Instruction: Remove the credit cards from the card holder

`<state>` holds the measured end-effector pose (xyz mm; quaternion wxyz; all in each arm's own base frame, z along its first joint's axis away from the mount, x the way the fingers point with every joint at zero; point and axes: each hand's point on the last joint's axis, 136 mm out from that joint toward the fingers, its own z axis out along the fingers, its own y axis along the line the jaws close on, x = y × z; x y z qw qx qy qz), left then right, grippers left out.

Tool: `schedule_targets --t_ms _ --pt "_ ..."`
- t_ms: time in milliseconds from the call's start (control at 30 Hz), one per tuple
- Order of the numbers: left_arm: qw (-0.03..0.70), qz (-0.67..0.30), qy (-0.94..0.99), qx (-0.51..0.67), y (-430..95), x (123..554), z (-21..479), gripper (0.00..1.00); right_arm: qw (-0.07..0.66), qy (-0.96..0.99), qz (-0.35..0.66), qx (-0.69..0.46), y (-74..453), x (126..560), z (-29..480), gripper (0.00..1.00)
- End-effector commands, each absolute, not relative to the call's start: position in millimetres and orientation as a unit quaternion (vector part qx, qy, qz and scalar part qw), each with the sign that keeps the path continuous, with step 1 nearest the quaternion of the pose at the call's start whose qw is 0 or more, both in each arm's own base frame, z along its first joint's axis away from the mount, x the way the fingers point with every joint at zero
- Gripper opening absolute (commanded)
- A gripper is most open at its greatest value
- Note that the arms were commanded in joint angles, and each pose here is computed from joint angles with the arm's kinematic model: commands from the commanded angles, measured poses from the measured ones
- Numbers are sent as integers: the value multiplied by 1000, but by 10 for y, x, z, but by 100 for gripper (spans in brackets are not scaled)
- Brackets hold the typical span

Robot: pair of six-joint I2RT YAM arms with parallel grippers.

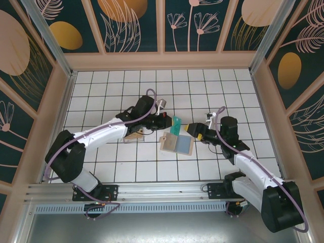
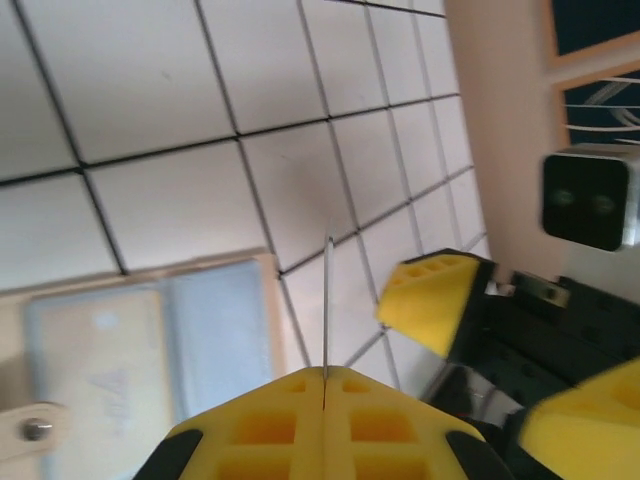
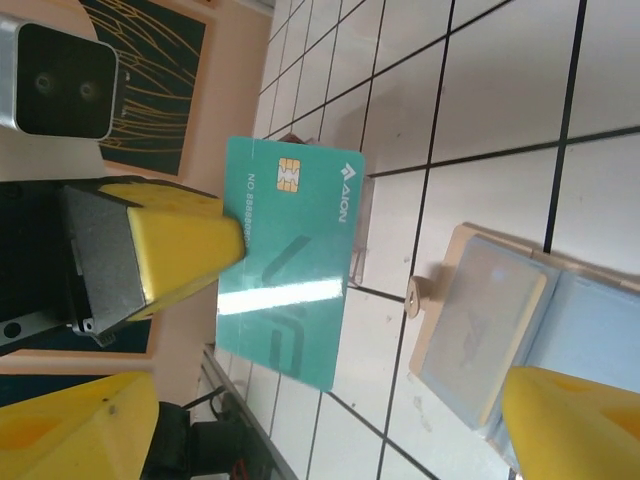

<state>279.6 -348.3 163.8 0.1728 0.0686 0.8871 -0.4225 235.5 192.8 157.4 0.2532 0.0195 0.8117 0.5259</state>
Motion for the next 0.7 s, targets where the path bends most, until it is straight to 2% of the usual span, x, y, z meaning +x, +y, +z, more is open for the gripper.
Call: schedule_targets --t_ms 0,67,400,667 --pt "227 -300 919 119 -3098 2863 1588 0 279 812 513 2 1919 2404 1719 95" --pt "261 -251 922 137 -2945 2941 1624 0 285 813 507 0 1921 2418 1745 99" --pt "452 -69 834 309 -2309 3017 1958 0 307 824 476 -22 2025 2482 1853 99" --pt "474 69 768 426 -1929 2922 1812 0 308 825 474 -21 2046 2514 1828 99"
